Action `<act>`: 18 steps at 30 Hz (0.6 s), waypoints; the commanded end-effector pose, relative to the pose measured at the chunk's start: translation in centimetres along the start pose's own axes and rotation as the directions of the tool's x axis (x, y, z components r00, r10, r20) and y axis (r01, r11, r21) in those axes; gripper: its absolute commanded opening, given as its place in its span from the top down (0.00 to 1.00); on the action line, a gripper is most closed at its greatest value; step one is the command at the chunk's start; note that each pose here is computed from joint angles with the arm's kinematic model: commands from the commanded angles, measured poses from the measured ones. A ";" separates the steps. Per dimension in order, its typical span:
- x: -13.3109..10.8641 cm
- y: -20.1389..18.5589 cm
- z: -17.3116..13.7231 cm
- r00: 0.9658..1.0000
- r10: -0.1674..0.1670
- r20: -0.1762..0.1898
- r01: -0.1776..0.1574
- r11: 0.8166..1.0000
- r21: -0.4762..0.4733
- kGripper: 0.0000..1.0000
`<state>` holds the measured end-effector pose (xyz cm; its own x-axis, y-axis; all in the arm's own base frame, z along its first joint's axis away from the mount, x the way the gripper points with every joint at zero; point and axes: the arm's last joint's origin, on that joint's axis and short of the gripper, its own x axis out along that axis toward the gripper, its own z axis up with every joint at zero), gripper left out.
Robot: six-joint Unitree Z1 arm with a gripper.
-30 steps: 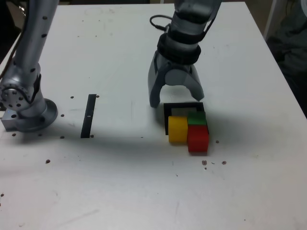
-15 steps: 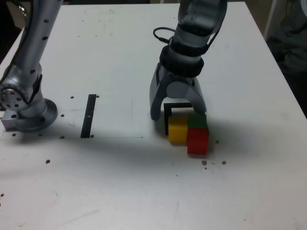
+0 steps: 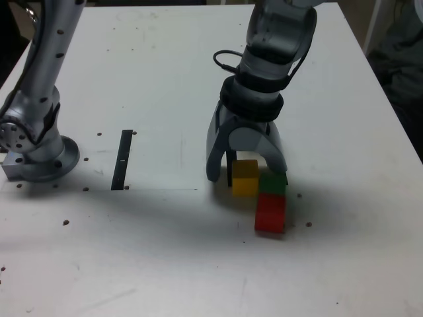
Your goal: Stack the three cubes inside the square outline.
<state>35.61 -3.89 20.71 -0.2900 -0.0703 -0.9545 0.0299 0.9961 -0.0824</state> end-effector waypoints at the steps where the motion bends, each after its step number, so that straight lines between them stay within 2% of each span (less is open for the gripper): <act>1: -0.1 0.0 -0.1 1.000 0.005 -0.004 -0.005 1.000 -0.001 0.00; 8: -1.2 1.8 -0.3 0.999 0.037 -0.003 -0.037 0.999 -0.029 0.01; 18: -2.4 4.3 1.0 0.999 0.051 0.020 -0.050 0.998 -0.033 0.01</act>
<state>37.12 0.35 22.63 -0.2619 -0.0213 -0.9649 0.0124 0.9996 -0.0254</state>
